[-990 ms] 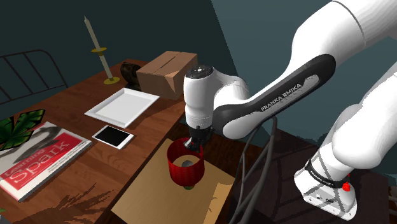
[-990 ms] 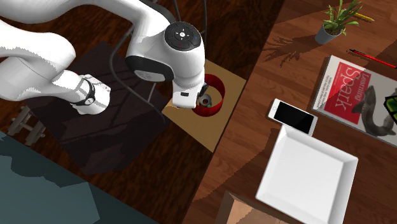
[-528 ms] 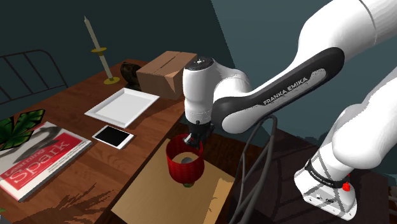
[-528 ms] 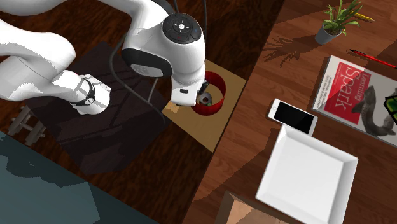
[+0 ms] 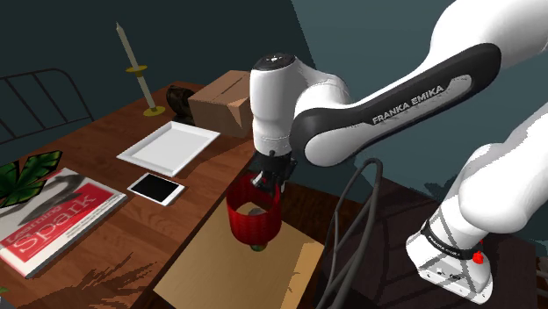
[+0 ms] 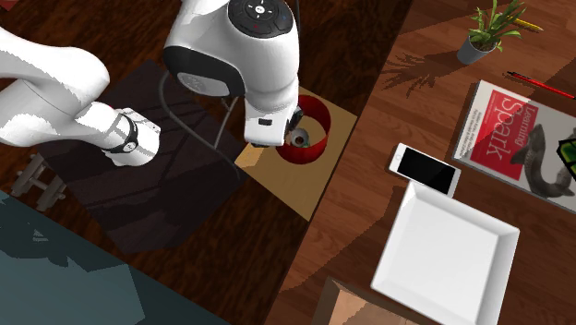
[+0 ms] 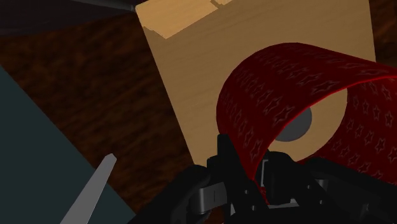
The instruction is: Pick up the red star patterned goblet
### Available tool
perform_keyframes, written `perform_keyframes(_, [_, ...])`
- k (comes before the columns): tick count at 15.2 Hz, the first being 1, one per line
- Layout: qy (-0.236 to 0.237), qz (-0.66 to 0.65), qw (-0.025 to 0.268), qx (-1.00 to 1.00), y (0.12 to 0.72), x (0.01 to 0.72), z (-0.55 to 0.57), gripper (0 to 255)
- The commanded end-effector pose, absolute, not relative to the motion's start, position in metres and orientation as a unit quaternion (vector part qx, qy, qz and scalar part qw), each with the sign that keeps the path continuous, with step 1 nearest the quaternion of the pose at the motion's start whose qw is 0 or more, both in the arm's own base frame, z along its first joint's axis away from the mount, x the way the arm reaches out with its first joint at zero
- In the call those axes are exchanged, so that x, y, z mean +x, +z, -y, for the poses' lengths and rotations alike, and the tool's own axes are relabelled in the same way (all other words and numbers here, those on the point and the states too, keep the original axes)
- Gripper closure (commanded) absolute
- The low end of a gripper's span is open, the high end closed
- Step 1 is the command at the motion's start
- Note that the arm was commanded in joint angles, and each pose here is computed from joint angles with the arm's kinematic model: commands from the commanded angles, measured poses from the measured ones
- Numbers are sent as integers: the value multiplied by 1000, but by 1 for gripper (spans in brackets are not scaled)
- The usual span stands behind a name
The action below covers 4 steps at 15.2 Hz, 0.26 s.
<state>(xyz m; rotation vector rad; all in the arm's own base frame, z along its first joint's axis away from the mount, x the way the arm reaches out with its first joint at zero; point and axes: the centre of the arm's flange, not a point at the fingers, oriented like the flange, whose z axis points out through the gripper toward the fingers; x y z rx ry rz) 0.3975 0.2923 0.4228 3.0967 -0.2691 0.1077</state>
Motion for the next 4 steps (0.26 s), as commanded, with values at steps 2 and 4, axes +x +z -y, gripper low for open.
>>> perform_keyframes(2, [35, 86, 16, 996, 439, 397, -292, 255])
perform_keyframes(4, [35, 86, 16, 996, 439, 397, -292, 255])
